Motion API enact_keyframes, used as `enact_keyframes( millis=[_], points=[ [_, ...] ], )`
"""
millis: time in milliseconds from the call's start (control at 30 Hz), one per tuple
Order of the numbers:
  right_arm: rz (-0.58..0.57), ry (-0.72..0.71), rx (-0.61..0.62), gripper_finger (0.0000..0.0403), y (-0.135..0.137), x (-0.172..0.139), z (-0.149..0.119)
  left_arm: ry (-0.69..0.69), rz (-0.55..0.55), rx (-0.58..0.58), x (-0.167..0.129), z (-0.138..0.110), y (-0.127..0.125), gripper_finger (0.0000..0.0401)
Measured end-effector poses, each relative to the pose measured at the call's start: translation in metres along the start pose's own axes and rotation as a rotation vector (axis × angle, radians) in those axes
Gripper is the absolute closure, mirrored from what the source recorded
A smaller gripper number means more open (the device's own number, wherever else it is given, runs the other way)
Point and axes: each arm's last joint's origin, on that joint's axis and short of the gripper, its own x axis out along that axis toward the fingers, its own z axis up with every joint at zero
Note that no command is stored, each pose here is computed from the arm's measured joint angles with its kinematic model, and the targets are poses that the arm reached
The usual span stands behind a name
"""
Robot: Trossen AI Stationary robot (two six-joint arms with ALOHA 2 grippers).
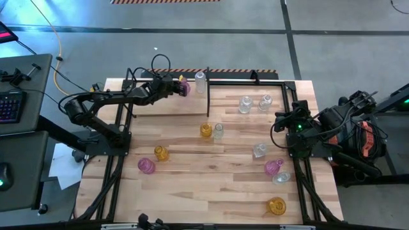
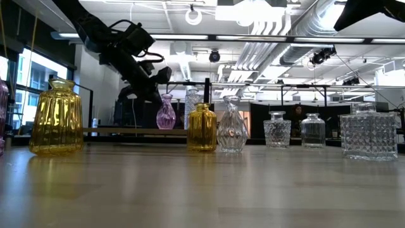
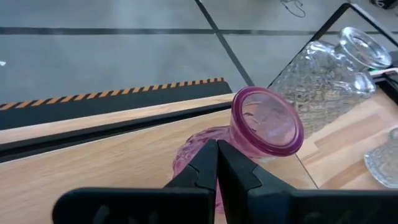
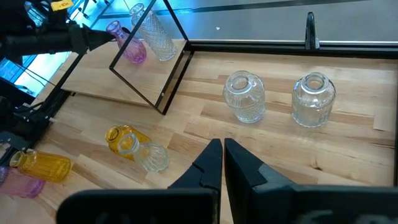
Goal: Sort vases onto shelf
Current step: Put the pink vase to the left of the transparent vase on the shelf
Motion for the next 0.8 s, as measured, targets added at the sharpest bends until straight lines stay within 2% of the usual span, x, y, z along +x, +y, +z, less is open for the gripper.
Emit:
enact_keyframes(
  millis=[167, 700, 800],
  points=[
    [0.000, 0.000, 0.000, 0.0403, 0.000, 0.000, 0.000, -0.014, -0.033, -0.007, 0.000, 0.002, -0.002, 0.0401],
    [0.000, -0.001, -0.001, 0.0403, 0.000, 0.000, 0.000, -0.035, -0.045, -0.011, 0.000, 0.005, -0.003, 0.0401],
    [0.000, -0.001, -0.001, 0.0403, 0.000, 0.000, 0.000, -0.058, -0.058, -0.017, -0.008, 0.010, -0.004, 0.0401]
  ],
)
